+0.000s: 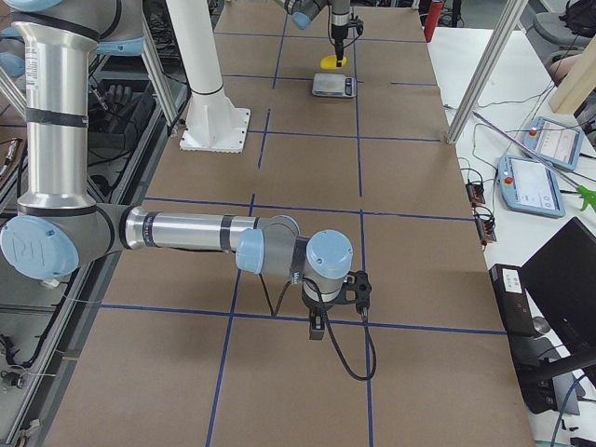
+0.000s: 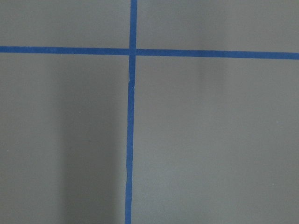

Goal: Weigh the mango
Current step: 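Lift the mango and carry it over the silver scale with the left gripper, then lower the mango onto the scale platform and open the left gripper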

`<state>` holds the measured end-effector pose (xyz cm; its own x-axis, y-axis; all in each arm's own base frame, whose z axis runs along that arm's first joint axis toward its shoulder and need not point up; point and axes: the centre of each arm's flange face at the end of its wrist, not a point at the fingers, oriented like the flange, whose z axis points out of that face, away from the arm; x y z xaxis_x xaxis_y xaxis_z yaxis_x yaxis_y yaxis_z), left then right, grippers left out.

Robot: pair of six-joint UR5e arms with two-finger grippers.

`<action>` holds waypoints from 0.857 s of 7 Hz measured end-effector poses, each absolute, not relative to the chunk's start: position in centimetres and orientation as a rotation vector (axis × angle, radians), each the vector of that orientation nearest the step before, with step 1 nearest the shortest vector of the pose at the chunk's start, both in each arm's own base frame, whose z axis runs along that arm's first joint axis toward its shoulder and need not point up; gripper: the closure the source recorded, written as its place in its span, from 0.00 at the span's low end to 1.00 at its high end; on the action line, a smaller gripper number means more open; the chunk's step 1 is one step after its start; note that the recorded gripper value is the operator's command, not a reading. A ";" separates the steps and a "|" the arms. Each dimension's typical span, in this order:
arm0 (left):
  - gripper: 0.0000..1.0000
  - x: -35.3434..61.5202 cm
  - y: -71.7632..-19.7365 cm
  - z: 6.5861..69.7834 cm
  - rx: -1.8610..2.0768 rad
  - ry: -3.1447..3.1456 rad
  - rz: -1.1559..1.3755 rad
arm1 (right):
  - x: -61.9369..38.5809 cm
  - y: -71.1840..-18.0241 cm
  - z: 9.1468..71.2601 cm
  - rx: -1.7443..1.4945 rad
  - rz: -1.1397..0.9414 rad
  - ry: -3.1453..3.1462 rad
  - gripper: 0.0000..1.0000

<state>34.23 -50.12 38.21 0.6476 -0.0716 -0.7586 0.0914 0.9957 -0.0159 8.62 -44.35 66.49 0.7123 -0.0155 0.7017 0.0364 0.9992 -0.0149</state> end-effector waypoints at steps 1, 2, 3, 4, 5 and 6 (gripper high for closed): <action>1.00 37.3 -49.2 37.8 0.019 0.846 -0.070 | 8.6 -44.4 66.5 -0.028 -0.029 -0.778 0.00; 0.96 38.9 -48.6 37.7 0.016 0.837 -0.059 | 8.6 -44.4 66.5 -0.028 -0.029 -0.778 0.00; 0.01 39.6 -48.4 37.6 0.015 0.834 -0.054 | 8.6 -44.4 66.5 -0.028 -0.029 -0.778 0.00; 0.00 39.8 -48.3 37.6 0.015 0.833 -0.053 | 8.6 -44.4 66.5 -0.028 -0.029 -0.778 0.00; 0.00 39.7 -48.2 37.5 0.015 0.833 -0.054 | 8.6 -44.4 66.5 -0.028 -0.029 -0.778 0.00; 0.00 38.8 -48.5 37.2 0.027 0.838 -0.060 | 8.6 -44.4 66.5 -0.028 -0.029 -0.778 0.00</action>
